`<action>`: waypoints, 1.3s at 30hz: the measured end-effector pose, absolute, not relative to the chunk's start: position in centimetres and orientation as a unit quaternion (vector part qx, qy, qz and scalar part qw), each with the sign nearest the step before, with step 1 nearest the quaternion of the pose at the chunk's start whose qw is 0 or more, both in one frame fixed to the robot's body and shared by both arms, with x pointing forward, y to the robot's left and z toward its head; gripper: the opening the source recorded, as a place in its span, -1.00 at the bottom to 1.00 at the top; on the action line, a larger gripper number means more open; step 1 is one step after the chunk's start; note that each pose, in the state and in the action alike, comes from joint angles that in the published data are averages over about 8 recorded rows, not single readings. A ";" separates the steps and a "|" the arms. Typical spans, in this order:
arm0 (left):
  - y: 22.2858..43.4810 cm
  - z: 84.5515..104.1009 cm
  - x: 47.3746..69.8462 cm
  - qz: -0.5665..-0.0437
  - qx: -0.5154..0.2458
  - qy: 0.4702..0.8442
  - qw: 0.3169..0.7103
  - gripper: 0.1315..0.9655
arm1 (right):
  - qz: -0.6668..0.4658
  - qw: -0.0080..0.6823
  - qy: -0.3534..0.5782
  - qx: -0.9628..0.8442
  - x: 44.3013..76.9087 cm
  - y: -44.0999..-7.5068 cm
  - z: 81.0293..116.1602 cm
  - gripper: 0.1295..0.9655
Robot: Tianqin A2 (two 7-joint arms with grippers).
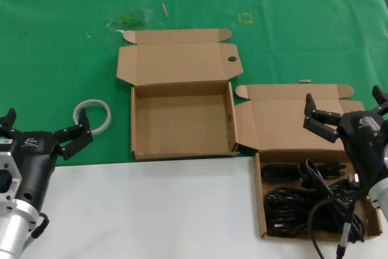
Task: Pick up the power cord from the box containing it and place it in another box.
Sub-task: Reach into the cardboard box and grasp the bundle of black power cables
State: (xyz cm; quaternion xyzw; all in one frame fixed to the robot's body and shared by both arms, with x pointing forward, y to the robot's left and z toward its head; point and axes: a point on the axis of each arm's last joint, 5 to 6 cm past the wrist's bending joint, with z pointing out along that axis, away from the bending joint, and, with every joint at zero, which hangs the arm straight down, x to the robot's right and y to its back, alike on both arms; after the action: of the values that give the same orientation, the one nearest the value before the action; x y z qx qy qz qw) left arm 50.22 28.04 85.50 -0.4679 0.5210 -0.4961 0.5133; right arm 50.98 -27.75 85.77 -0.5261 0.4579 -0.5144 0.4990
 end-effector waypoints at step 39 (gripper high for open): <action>28.0 85.5 50.2 -0.496 -0.468 0.521 0.513 0.61 | -0.408 0.407 0.460 -0.676 40.9 -32.3 82.0 1.00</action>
State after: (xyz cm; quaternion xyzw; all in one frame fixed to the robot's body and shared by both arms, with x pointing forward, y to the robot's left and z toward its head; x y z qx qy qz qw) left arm 50.22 28.04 85.50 -0.4679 0.5210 -0.4961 0.5133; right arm 40.92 -32.34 82.04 -0.6756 0.4605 -0.4075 0.4068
